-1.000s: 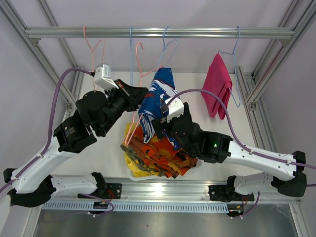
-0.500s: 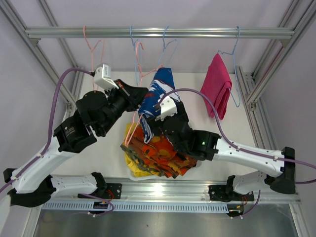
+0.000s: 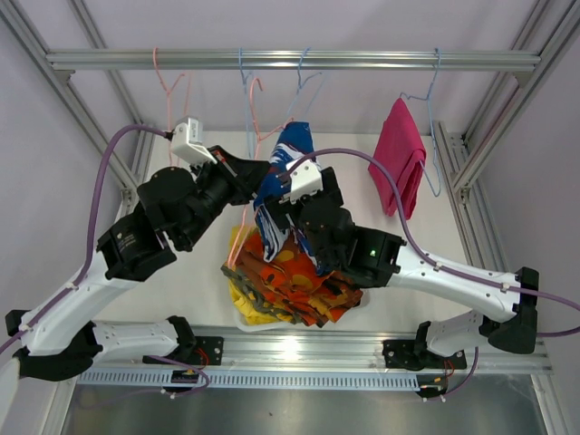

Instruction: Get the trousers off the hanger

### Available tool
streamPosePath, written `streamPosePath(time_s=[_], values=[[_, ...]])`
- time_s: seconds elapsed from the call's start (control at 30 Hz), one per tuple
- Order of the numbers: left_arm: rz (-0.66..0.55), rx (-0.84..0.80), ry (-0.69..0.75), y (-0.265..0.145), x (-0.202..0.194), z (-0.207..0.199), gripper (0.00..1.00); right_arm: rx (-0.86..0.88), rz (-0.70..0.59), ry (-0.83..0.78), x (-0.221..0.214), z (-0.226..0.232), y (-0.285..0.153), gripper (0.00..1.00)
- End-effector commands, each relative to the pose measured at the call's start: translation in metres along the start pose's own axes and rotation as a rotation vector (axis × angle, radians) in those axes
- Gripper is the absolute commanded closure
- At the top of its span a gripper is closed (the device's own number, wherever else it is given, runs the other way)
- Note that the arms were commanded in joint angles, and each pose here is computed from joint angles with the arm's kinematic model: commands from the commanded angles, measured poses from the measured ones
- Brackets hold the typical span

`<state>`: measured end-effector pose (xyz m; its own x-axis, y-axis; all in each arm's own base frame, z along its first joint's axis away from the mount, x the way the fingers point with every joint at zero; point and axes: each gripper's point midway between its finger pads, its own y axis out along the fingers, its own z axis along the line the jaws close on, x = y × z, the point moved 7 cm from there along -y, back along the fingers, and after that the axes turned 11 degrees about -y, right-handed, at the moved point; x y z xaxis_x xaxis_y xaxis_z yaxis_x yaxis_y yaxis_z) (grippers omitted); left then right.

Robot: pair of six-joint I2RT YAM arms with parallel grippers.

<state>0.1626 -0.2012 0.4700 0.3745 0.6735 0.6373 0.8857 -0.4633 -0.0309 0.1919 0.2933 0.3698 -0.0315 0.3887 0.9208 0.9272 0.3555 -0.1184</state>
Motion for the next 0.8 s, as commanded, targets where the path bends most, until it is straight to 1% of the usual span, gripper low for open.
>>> streamPosePath(time_s=[0.0,0.03,0.07,0.13,0.17,0.23,0.27,0.33,0.37,0.4,0.47,0.53,0.57,0.6,0.77], values=[[-0.116,-0.092,-0.054,-0.014,0.031,-0.018,1.00,-0.062,-0.081,0.075,0.030,-0.014,0.003,0.09],[-0.115,-0.090,-0.054,-0.014,0.030,-0.018,0.99,-0.059,-0.083,0.073,0.030,-0.013,0.003,0.13],[-0.115,-0.090,-0.054,-0.014,0.030,-0.018,1.00,-0.055,-0.083,0.073,0.030,-0.012,0.004,0.27],[-0.113,-0.090,-0.053,-0.014,0.030,-0.017,1.00,-0.044,-0.080,0.073,0.028,-0.007,0.006,0.42],[-0.112,-0.092,-0.054,-0.014,0.030,-0.018,1.00,-0.040,-0.078,0.073,0.027,-0.006,0.007,0.51],[-0.110,-0.092,-0.054,-0.015,0.029,-0.017,1.00,-0.031,-0.075,0.077,0.026,-0.003,0.008,0.59],[-0.111,-0.095,-0.055,-0.015,0.030,-0.017,1.00,-0.028,-0.072,0.074,0.024,-0.002,0.009,0.66],[-0.106,-0.098,-0.057,-0.015,0.029,-0.017,0.99,-0.022,-0.072,0.075,0.024,0.000,0.010,0.72],[-0.101,-0.101,-0.058,-0.015,0.028,-0.018,0.99,-0.020,-0.071,0.075,0.023,0.001,0.011,0.81],[-0.097,-0.099,-0.058,-0.015,0.027,-0.017,1.00,-0.022,-0.072,0.081,0.024,0.000,0.011,0.84],[-0.090,-0.100,-0.059,-0.014,0.025,-0.017,1.00,-0.010,-0.078,0.089,0.025,0.000,0.011,0.95],[-0.085,-0.094,-0.054,-0.013,0.023,-0.016,0.99,0.010,-0.091,0.102,0.029,-0.001,0.012,0.95],[-0.084,-0.087,-0.048,-0.013,0.023,-0.015,0.99,0.016,-0.090,0.114,0.031,-0.002,0.012,0.99],[-0.093,-0.079,-0.046,-0.012,0.024,-0.014,0.99,0.015,-0.108,0.133,0.041,-0.008,0.011,1.00],[-0.076,-0.052,-0.043,-0.009,0.016,-0.007,0.99,0.031,-0.148,0.154,0.067,-0.021,0.002,1.00]])
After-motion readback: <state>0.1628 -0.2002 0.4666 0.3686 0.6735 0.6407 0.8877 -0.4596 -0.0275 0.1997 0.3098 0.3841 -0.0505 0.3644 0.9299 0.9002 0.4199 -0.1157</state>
